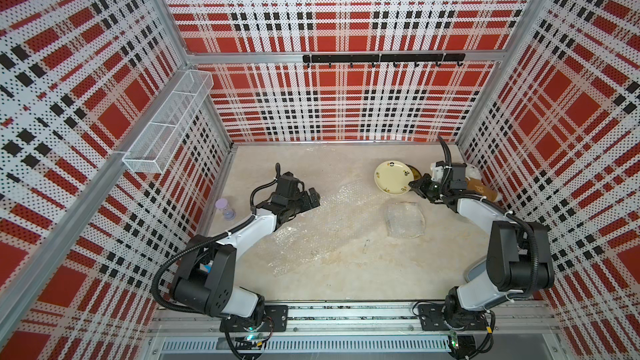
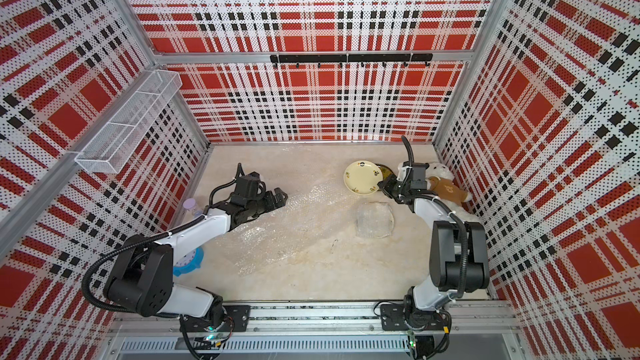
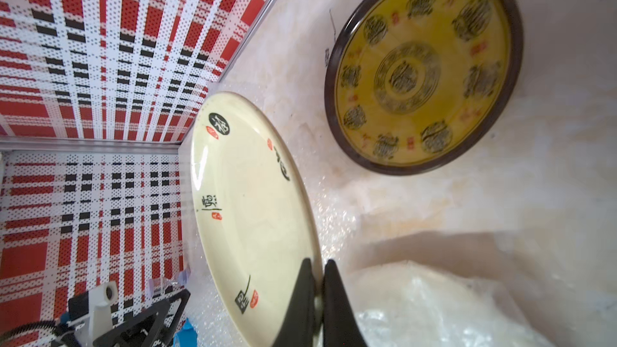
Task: Unpack dinner plates from bubble wrap
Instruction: Place the plate on the plate.
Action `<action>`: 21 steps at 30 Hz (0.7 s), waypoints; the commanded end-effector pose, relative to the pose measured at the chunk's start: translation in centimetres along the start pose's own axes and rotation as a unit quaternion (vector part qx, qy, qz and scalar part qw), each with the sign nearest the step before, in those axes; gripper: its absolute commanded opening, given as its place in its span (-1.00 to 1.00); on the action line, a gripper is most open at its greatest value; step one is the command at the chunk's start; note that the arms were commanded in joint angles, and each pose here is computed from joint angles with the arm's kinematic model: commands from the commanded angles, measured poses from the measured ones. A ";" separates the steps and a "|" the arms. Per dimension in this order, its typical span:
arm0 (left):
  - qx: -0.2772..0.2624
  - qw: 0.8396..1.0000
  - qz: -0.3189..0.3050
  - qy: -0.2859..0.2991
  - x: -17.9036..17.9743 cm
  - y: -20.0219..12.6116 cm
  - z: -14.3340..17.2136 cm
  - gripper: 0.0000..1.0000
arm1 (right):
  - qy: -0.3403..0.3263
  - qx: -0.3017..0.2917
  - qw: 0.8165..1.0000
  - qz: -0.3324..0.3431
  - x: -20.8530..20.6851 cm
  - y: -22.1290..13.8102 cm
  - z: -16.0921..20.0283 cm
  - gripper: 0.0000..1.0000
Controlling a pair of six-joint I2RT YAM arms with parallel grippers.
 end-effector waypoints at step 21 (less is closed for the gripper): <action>-0.010 1.000 -0.001 -0.006 0.4 -0.6 -0.8 0.99 | 0.011 -0.024 0.998 0.060 -5.8 4.7 -6.1 -0.88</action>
Point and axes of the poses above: each gripper's point midway between its finger pads, its own y axis out along the fingers, its own x axis along the line the jaws close on, z = x × y, the point moved 3 cm from there along -y, back along the fingers
